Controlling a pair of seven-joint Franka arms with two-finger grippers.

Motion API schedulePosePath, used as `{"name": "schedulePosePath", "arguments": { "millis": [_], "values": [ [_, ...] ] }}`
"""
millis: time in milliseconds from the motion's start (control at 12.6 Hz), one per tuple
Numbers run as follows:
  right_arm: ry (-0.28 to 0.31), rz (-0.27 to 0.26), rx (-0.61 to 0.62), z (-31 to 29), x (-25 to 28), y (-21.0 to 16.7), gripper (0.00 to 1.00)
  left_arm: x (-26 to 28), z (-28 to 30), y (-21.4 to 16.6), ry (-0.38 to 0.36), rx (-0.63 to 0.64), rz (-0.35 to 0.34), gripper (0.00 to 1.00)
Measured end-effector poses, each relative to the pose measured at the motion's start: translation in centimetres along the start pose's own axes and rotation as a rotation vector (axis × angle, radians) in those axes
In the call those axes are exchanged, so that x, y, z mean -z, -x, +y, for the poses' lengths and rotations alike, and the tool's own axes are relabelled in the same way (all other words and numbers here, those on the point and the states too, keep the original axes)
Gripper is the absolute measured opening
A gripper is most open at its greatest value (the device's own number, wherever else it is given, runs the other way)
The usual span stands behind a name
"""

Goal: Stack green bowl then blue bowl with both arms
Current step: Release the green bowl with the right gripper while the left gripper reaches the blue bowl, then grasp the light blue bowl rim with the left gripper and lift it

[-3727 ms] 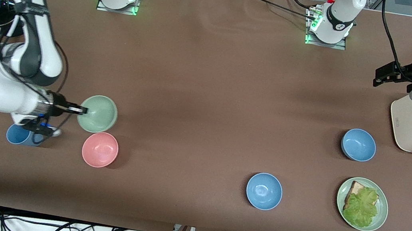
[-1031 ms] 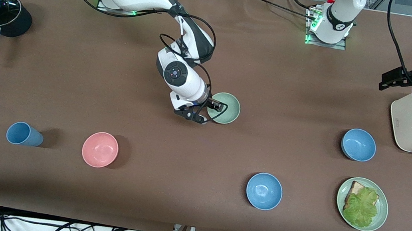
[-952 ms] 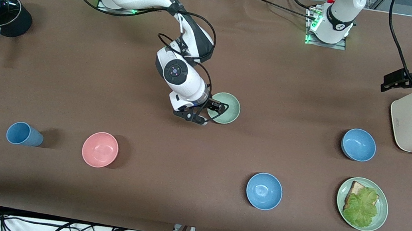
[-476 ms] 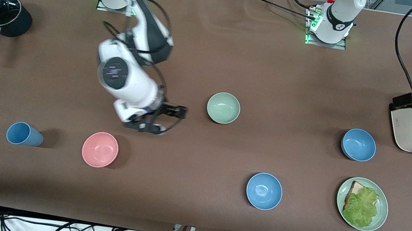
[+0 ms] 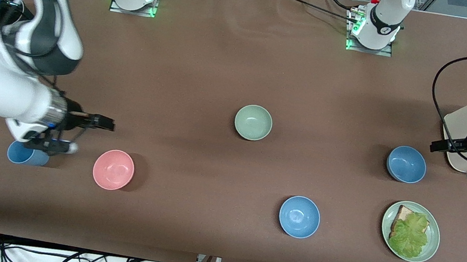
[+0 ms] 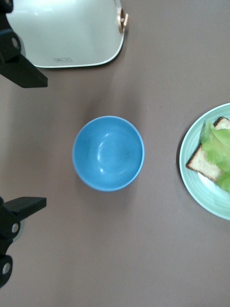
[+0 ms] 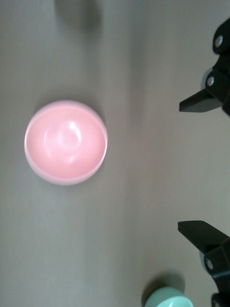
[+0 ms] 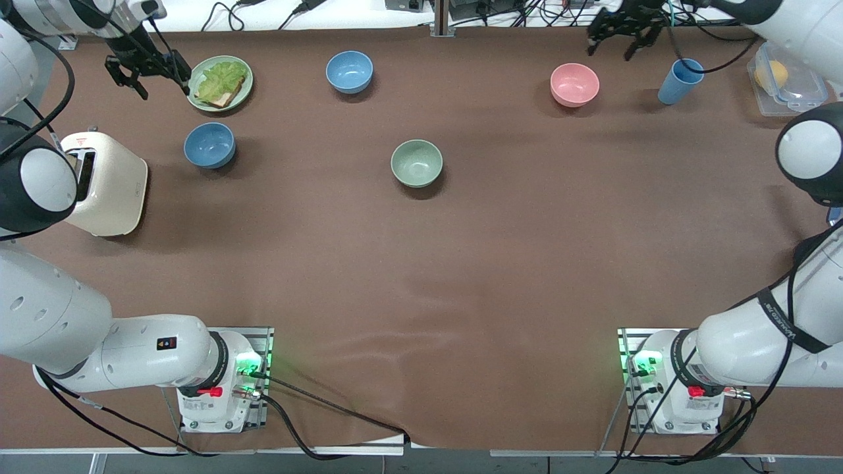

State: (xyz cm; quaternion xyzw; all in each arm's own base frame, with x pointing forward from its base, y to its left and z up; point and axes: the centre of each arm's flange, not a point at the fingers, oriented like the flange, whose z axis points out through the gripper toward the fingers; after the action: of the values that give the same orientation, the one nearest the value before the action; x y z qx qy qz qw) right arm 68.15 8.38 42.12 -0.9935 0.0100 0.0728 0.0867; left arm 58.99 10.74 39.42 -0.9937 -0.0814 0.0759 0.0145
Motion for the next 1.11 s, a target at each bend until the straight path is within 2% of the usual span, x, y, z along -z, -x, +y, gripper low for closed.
{"name": "schedulePosePath", "arguments": {
  "millis": [159,396,555,793,952,1031,1110],
  "values": [
    [0.010,0.001,0.001,3.9,1.7,0.3,1.00,-3.6,-2.3,-0.2,0.000,-0.017,0.034,1.00],
    [0.095,0.016,-0.004,7.8,6.5,2.4,1.00,-8.9,-6.0,-0.8,-0.006,-0.037,0.059,1.00],
    [0.151,0.017,0.000,7.4,10.3,4.9,1.00,-12.7,-6.6,-1.4,-0.009,-0.039,0.054,1.00],
    [0.213,0.082,0.006,6.5,15.2,7.9,1.00,-17.1,-6.1,-1.8,-0.010,-0.049,0.039,0.99],
    [0.226,0.112,-0.011,7.0,17.4,9.5,1.00,-18.8,-6.0,-1.7,-0.010,-0.051,0.022,0.94],
    [0.238,0.113,-0.023,7.7,17.9,10.1,1.00,-19.4,-5.9,-1.7,-0.009,-0.052,0.014,0.86],
    [0.250,0.102,-0.033,8.4,17.9,10.6,1.00,-19.8,-5.9,-1.7,-0.009,-0.052,0.009,0.86]
  ]
}}
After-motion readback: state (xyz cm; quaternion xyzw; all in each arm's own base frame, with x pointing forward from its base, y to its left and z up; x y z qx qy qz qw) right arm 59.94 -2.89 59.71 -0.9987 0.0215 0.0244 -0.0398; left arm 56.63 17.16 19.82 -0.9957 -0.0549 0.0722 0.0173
